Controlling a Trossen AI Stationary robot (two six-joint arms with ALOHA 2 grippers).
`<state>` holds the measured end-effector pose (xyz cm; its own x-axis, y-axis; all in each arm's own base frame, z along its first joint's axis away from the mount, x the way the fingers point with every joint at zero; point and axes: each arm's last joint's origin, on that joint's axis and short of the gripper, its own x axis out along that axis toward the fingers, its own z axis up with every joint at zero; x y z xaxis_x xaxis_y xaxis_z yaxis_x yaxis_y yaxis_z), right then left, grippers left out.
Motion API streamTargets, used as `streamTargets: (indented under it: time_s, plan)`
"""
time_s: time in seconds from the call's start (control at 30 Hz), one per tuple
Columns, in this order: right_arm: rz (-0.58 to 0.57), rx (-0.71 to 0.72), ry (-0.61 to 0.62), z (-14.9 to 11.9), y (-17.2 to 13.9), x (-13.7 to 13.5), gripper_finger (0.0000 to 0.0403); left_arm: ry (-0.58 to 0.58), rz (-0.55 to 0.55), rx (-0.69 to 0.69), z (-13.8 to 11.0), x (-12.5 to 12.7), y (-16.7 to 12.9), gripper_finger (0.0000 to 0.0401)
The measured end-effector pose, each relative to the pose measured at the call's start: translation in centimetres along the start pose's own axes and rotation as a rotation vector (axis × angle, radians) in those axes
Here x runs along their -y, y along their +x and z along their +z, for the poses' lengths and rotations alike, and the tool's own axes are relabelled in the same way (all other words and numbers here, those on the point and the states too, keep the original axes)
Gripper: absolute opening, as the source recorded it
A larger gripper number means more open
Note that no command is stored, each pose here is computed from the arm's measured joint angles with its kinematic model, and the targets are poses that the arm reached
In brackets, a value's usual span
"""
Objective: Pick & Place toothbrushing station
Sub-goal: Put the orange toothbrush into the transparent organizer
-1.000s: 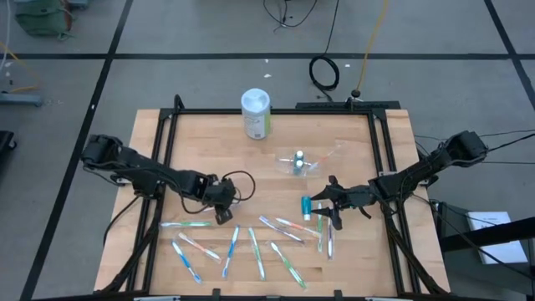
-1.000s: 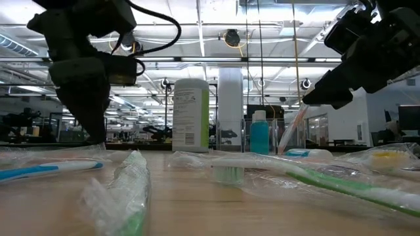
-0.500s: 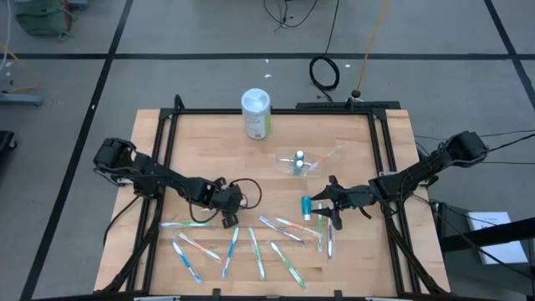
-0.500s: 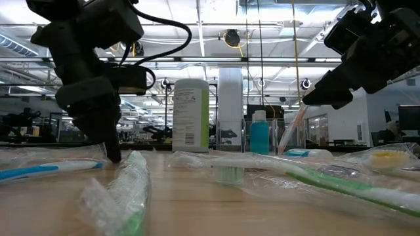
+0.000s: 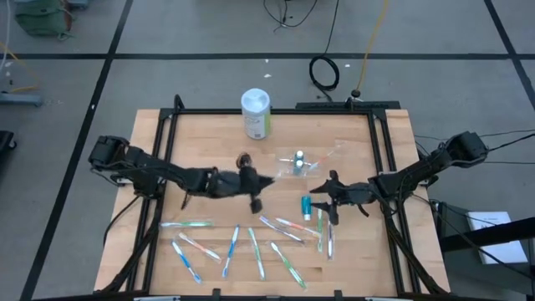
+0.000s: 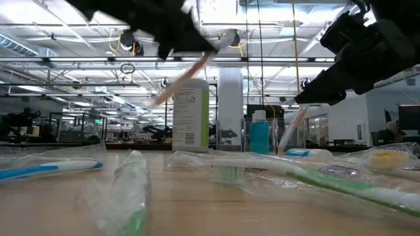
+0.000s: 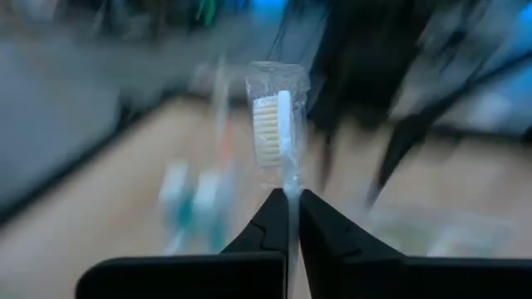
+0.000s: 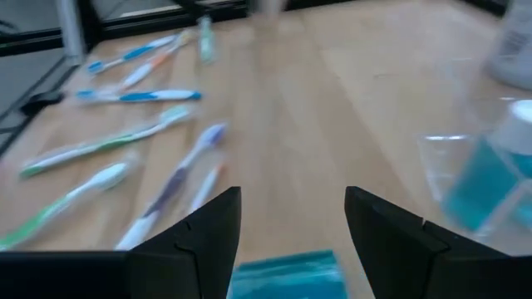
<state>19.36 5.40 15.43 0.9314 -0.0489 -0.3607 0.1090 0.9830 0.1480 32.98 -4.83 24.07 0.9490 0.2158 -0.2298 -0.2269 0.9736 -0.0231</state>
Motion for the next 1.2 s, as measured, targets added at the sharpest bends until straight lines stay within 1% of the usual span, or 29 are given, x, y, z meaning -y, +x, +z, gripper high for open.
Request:
streamTargets:
  time_s: [0.03, 0.13, 0.27, 0.4, 0.5, 0.6, 0.67, 0.73, 0.83, 1.0, 1.2]
  plan:
    - [-0.016, 0.004, 0.000, 0.0, 0.0, 0.1, 0.0210, -0.001, -0.036, 0.056, 1.0, 0.0, 0.1, 0.0011]
    - [-0.025, 0.005, 0.002, 0.0, 0.0, 0.2, 0.0210, 0.012, -0.105, 0.132, 2.9, -0.2, 0.5, 0.0016]
    - [-0.023, 0.008, 0.004, 0.0, 0.0, 0.2, 0.0210, 0.033, -0.129, 0.256, 5.5, -0.8, 0.6, 0.0006]
    - [-0.020, 0.016, 0.011, 0.1, 0.0, 0.1, 0.0210, 0.018, -0.119, 0.322, 6.3, -1.5, 0.7, 0.0016]
    - [-0.015, 0.031, 0.075, 0.3, 0.0, 0.1, 0.0210, 0.014, -0.105, 0.344, 6.5, -1.9, 0.8, 0.0018]
    - [-0.012, 0.035, 0.142, 0.3, 0.0, 0.1, 0.0210, 0.026, -0.091, 0.345, 5.8, -2.0, 1.7, 0.0007]
    - [-0.012, 0.034, 0.162, 0.3, 0.0, 0.1, 0.0210, 0.014, -0.085, 0.363, 5.2, -2.1, 2.6, 0.0007]
    - [-0.014, 0.027, 0.160, 0.2, 0.0, 0.1, 0.0210, -0.003, -0.081, 0.415, 4.8, -2.2, 3.3, 0.0013]
    - [-0.014, 0.029, 0.162, 0.2, 0.0, 0.1, 0.0210, -0.051, -0.072, 0.451, 3.8, -2.7, 4.6, 0.0017]
    - [-0.013, 0.028, 0.162, 0.2, 0.0, 0.1, 0.0210, -0.090, -0.048, 0.438, 1.5, -3.6, 6.7, 0.0005]
    - [-0.013, 0.027, 0.162, 0.2, 0.0, 0.1, 0.0210, -0.153, -0.029, 0.441, -0.9, -4.7, 8.6, 0.0019]
